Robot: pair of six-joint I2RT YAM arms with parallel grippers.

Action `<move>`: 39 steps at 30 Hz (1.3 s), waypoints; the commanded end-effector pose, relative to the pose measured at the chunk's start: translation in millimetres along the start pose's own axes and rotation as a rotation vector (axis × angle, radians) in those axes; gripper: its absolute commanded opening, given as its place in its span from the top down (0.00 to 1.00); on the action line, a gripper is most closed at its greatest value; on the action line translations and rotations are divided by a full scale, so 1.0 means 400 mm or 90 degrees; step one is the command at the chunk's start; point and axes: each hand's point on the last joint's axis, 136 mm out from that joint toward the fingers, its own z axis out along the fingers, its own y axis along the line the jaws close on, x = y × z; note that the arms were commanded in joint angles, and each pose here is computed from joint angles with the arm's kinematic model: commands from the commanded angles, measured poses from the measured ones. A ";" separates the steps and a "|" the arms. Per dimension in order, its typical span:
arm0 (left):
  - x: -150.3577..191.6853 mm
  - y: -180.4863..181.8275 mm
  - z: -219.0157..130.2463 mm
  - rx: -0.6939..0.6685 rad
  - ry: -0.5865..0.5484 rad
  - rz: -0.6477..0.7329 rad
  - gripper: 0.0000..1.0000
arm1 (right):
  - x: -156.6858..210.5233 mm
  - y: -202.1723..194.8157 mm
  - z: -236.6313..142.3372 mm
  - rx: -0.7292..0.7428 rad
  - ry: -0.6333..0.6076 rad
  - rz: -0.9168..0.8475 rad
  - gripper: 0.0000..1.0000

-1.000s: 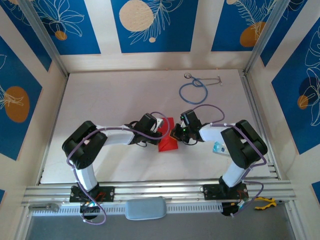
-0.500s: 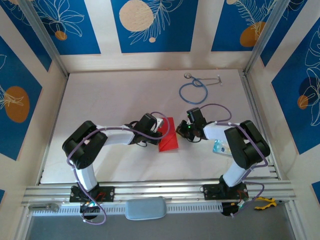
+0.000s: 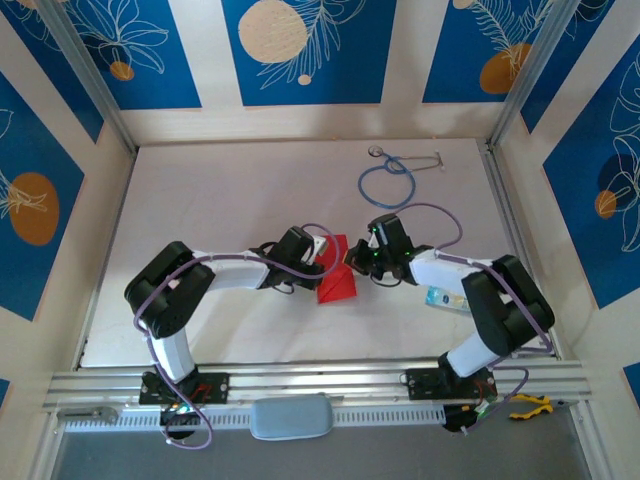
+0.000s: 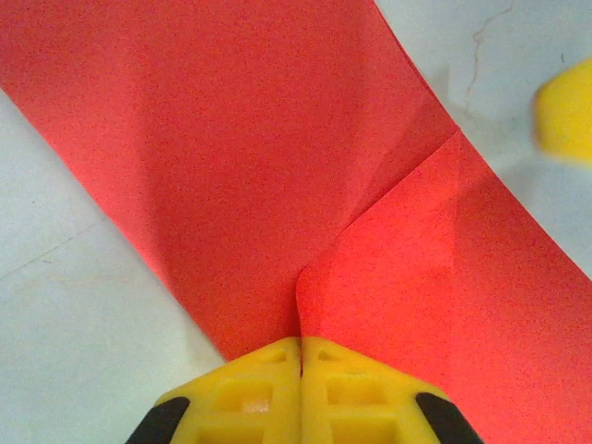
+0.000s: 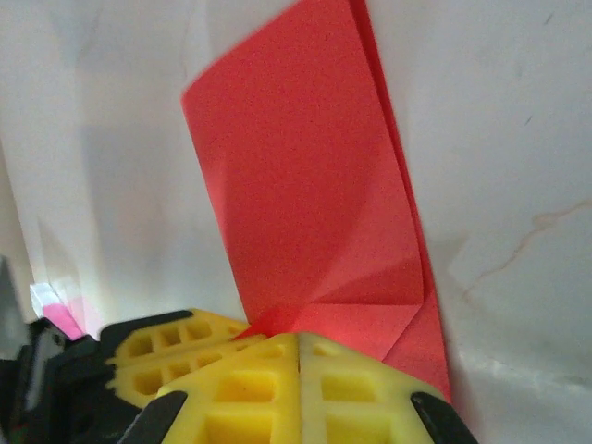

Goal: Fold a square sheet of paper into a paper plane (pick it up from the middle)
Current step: Fold the triangle a second time at the center of the table.

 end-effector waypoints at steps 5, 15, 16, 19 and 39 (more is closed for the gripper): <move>0.066 0.036 0.016 -0.025 0.067 -0.005 1.00 | 0.055 0.011 0.051 -0.019 0.065 -0.009 1.00; 0.062 0.036 0.015 -0.026 0.064 -0.004 1.00 | 0.085 -0.054 0.083 0.039 0.091 0.000 1.00; 0.061 0.035 0.015 -0.026 0.063 -0.005 1.00 | 0.090 -0.067 0.082 0.051 0.093 0.004 1.00; 0.060 0.036 0.014 -0.028 0.062 -0.005 1.00 | 0.105 -0.098 0.082 0.073 0.100 0.013 1.00; -0.036 -0.038 -0.124 0.022 -0.002 -0.102 0.80 | 0.121 -0.124 0.081 0.089 0.106 0.031 1.00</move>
